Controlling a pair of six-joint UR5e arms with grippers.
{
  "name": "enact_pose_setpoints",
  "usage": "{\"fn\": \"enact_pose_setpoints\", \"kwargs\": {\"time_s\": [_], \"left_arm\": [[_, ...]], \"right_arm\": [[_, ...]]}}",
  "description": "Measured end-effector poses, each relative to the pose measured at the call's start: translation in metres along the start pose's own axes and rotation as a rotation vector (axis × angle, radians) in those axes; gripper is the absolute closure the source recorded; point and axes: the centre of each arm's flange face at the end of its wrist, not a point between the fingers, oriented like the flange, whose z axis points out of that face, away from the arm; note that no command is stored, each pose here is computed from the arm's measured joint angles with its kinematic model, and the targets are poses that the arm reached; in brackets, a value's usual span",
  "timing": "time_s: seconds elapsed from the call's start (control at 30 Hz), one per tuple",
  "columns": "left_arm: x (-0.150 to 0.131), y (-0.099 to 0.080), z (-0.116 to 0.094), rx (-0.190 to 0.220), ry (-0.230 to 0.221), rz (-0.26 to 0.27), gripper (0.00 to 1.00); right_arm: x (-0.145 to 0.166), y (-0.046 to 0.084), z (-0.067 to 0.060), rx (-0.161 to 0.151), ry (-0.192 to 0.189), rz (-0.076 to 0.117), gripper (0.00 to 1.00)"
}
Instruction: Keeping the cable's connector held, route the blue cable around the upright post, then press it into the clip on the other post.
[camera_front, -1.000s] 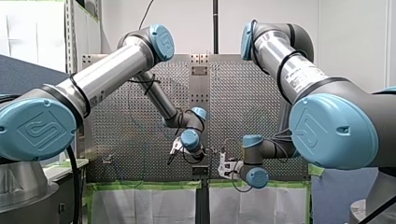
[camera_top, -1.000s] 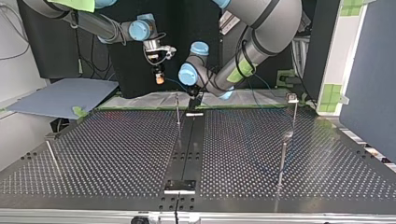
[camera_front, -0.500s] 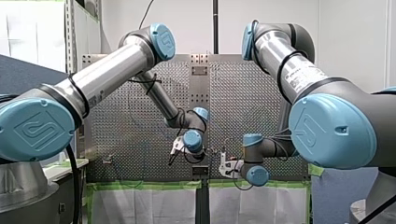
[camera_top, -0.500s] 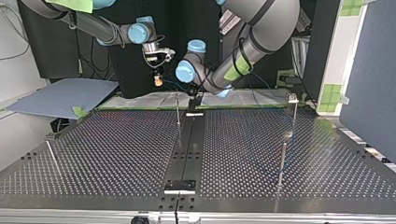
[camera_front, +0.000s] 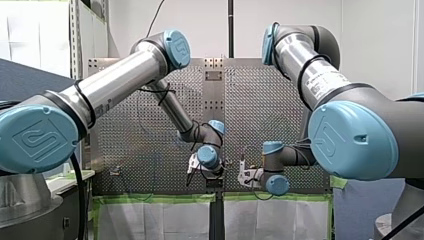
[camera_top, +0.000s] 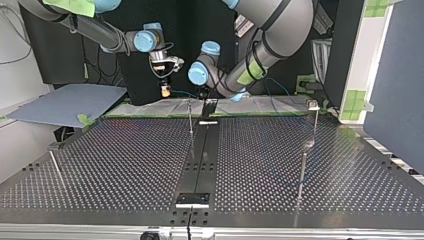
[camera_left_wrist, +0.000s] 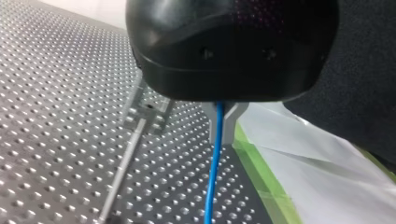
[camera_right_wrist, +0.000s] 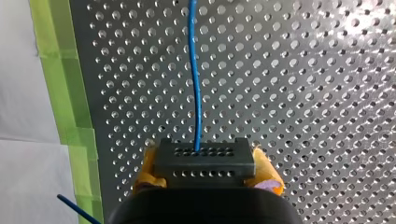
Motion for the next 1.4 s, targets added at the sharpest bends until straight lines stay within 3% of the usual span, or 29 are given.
{"fn": "enact_pose_setpoints", "kwargs": {"time_s": [0.2,0.37,0.63,1.1,1.4], "left_arm": [[0.005,0.001,0.008,0.001,-0.033,-0.043,1.0],[0.001,0.004,0.014,-0.002,-0.068,-0.067,1.0],[0.002,0.01,0.014,-0.033,-0.053,-0.064,1.0],[0.004,0.006,0.007,-0.032,-0.024,-0.047,1.0],[0.003,0.003,0.006,-0.022,-0.025,-0.046,1.0]], "right_arm": [[0.002,0.007,0.006,-0.012,0.001,-0.003,1.0],[0.005,0.01,0.01,-0.01,0.004,-0.023,1.0],[0.007,0.015,0.014,-0.003,0.005,-0.037,1.0],[0.007,0.028,0.017,0.012,-0.006,-0.028,1.0],[0.007,0.037,0.017,-0.001,-0.017,-0.015,1.0]]}}
